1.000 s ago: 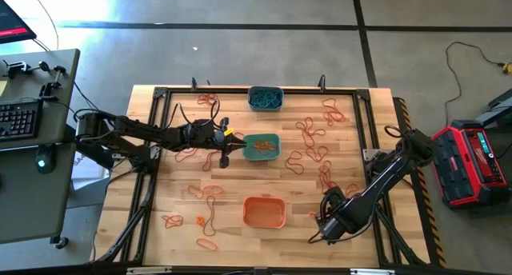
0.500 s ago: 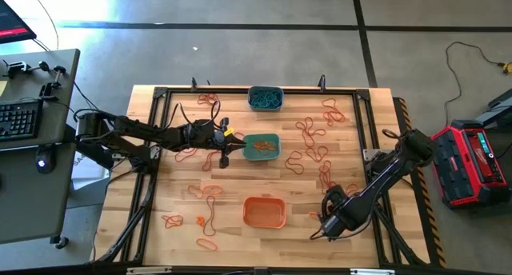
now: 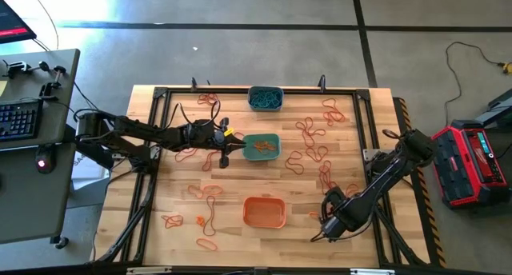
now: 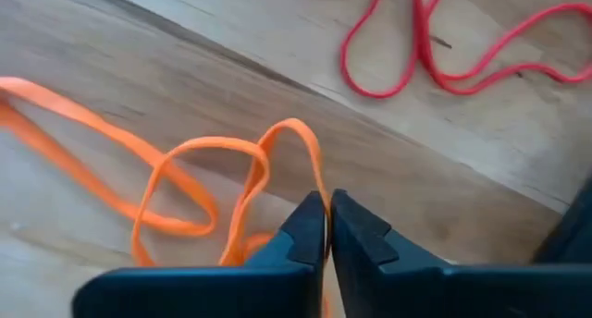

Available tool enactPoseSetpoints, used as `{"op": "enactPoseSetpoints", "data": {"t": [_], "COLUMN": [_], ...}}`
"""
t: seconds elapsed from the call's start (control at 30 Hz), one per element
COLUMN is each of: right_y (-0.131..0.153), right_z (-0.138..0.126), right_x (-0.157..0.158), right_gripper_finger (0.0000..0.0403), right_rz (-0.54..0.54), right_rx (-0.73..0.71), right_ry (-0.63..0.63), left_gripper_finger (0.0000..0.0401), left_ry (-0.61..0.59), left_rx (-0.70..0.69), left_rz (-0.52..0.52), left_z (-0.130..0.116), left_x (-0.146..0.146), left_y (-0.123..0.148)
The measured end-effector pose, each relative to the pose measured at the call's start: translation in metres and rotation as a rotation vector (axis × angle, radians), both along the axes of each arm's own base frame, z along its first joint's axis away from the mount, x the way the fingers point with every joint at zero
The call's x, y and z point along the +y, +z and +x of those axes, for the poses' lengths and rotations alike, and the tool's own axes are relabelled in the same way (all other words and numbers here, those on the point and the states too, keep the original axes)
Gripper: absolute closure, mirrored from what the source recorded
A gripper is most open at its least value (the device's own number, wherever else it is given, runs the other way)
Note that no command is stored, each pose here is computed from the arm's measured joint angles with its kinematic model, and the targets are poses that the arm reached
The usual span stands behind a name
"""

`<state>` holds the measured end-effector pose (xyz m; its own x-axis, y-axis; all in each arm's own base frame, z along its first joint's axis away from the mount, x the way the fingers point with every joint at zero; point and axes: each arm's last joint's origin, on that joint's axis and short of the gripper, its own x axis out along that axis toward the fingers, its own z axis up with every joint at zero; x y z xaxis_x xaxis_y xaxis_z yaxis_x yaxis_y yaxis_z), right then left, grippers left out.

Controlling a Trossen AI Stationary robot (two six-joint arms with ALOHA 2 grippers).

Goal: Sort rubber bands into baskets
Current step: Put the orange rubber band into the green bin

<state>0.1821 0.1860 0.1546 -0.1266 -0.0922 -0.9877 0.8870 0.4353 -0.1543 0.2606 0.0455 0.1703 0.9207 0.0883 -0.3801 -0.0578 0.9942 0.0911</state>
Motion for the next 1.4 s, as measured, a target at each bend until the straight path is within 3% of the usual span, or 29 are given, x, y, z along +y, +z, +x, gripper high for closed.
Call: {"op": "enactPoseSetpoints", "data": {"t": [0.33,0.57,0.77,1.0,1.2,1.4], "right_y": [0.042,0.055,0.050,0.047,0.050,0.055], "right_z": [0.008,0.017,0.044,0.096,0.135,0.158], "right_x": [0.002,-0.002,-0.015,-0.058,-0.112,-0.166], "right_gripper_finger": [0.0400,0.0402,0.0402,0.0402,0.0403,0.0403], "right_rz": [-0.160,-0.363,-0.483,-0.618,-0.647,-0.693], "right_rx": [-0.021,-0.215,-0.355,-0.440,-0.424,-0.421], "right_ry": [0.019,0.109,0.190,0.245,0.330,0.353], "left_gripper_finger": [0.0366,0.0366,0.0366,0.0366,0.0366,0.0366], "left_ry": [0.007,0.010,0.018,0.021,0.031,0.022], "left_rx": [-0.002,-0.023,-0.090,-0.087,-0.092,-0.090], "left_rz": [-0.017,-0.020,-0.033,-0.032,-0.027,0.001], "left_z": [0.000,-0.001,-0.004,-0.005,-0.004,-0.004], "left_x": [0.000,0.000,-0.001,-0.001,0.000,0.000], "left_y": [0.000,-0.001,-0.001,-0.001,-0.001,0.000]}}
